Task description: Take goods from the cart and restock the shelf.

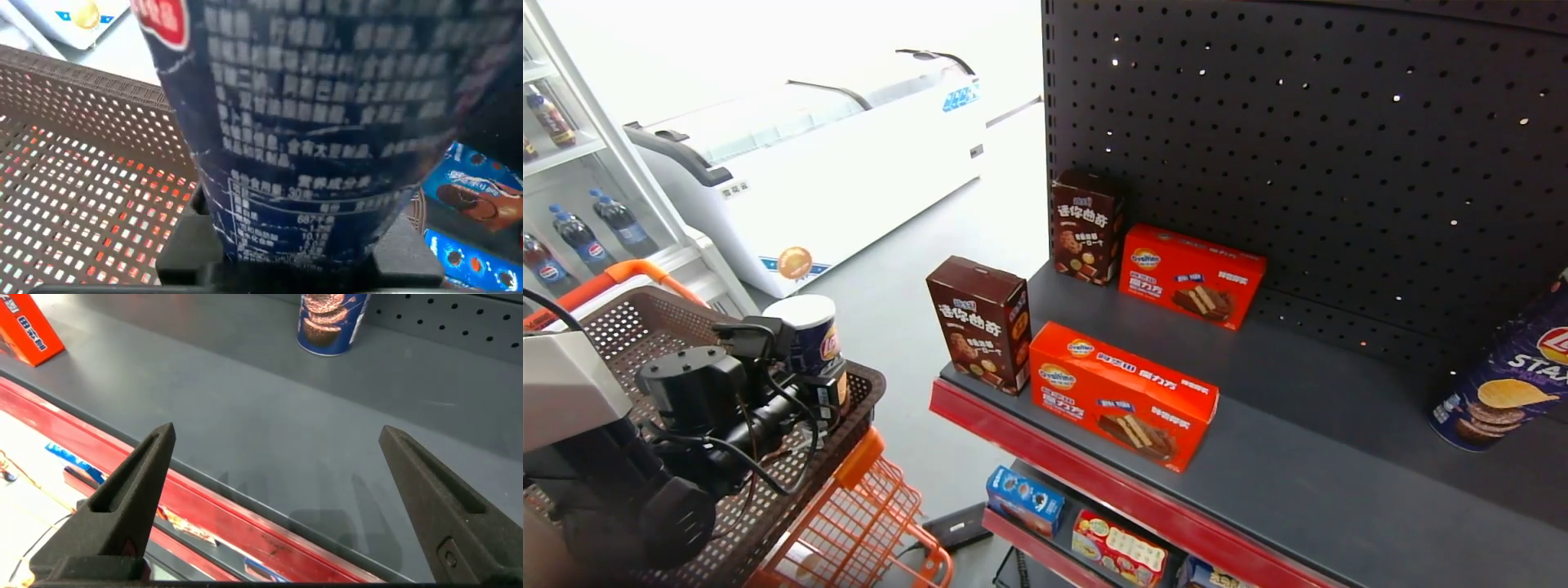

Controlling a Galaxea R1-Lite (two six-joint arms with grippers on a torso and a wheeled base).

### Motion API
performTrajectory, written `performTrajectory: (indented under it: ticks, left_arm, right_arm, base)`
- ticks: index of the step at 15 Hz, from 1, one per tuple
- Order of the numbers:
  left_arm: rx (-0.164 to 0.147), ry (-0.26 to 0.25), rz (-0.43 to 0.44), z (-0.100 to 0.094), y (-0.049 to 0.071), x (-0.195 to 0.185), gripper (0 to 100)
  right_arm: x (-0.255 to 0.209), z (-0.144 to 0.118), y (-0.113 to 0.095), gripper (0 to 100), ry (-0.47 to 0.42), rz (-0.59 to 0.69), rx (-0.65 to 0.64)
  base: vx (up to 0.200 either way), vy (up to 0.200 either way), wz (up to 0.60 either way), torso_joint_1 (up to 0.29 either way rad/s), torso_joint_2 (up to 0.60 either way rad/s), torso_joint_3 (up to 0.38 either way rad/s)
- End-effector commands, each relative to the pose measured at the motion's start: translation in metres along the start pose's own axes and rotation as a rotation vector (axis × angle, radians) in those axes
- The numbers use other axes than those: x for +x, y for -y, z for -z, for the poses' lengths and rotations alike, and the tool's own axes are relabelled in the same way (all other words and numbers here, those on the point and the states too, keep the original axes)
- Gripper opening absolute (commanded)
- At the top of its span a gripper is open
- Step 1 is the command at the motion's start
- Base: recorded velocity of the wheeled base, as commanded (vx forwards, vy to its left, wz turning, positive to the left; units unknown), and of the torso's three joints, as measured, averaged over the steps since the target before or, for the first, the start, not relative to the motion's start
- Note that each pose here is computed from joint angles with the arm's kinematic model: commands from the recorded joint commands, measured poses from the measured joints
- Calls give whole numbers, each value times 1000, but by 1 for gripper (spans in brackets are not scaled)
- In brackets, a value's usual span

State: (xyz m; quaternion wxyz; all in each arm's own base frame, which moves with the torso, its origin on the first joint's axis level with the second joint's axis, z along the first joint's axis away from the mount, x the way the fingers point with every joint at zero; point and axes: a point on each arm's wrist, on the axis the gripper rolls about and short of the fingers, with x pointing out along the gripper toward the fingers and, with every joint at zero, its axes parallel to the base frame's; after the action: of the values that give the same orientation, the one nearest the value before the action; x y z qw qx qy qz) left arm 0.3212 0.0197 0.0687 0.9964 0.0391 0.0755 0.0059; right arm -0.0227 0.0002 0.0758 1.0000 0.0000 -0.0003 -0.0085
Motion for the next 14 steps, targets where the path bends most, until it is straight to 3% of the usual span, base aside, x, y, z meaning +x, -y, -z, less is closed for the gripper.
performTrajectory:
  ticks: [1, 2, 5, 7, 10, 12, 14]
  left_arm:
    - [23, 137, 10, -41, 4, -14, 0]
    - [25, 201, 9, -63, 3, -21, 0]
    - [40, 243, 12, -112, 1, -47, 0]
    - [40, 255, 41, -121, 10, -66, 0]
    - [40, 267, 150, -117, 36, -104, 0]
    - [57, 256, 184, -112, 43, -110, 0]
    - [54, 289, 336, -111, 76, -117, 0]
  right_arm:
    - [0, 0, 0, 100, -2, 0, -2]
    - [0, 0, 0, 100, -1, 0, 0]
    - [0, 0, 0, 100, -1, 0, 0]
    - [0, 0, 0, 100, -2, 0, 0]
    - [0, 0, 0, 100, -1, 0, 0]
    - [0, 0, 0, 100, -1, 0, 0]
    - [0, 0, 0, 100, -1, 0, 0]
  base:
    - [0, 0, 0, 0, 0, 0]
    - [0, 0, 0, 0, 0, 0]
    - [0, 0, 0, 0, 0, 0]
    - [0, 0, 0, 0, 0, 0]
    - [0, 0, 0, 0, 0, 0]
    - [0, 0, 0, 0, 0, 0]
    - [0, 0, 0, 0, 0, 0]
